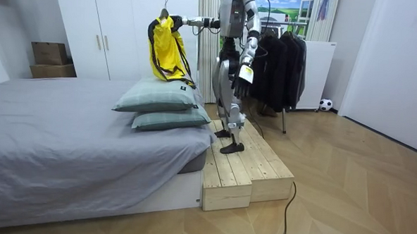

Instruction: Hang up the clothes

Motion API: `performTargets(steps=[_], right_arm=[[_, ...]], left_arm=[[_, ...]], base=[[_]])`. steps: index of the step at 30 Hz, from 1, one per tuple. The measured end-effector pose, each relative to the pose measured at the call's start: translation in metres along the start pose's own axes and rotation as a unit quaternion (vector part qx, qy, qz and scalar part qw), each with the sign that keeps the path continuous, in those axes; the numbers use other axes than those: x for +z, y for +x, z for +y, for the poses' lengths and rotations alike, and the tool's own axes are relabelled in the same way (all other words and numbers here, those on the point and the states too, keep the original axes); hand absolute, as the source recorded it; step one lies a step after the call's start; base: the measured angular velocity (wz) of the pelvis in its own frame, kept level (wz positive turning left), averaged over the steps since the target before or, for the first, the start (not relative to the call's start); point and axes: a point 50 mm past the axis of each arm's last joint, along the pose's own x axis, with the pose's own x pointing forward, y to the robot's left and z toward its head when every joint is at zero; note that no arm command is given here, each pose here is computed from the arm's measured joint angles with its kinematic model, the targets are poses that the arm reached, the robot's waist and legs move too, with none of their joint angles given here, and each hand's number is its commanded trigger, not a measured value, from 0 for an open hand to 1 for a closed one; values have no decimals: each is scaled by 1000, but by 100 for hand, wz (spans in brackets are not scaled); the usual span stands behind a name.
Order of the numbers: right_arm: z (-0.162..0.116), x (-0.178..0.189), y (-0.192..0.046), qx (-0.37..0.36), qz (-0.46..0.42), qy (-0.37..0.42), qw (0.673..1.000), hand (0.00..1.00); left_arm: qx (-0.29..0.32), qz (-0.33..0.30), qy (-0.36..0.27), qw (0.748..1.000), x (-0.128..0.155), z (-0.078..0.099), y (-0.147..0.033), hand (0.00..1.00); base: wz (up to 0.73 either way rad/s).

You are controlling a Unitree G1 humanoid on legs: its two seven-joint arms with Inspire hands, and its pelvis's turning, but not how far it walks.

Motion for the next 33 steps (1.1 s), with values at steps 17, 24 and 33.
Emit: performTargets(steps=[17,24,33], right_arm=[[-16,75,-18,-4,-128,-85,988,100],[-14,76,-20,18,-117,-102,988,100],[-13,80,-24,8,-110,-129,986,100]], left_arm=[[-79,170,8,982,-61,-37,-19,0],[-96,158,7,983,-47,-46,-13,0],[-119,149,22,981,-37,-55,-10,0]], base=[[0],[1],[0]])
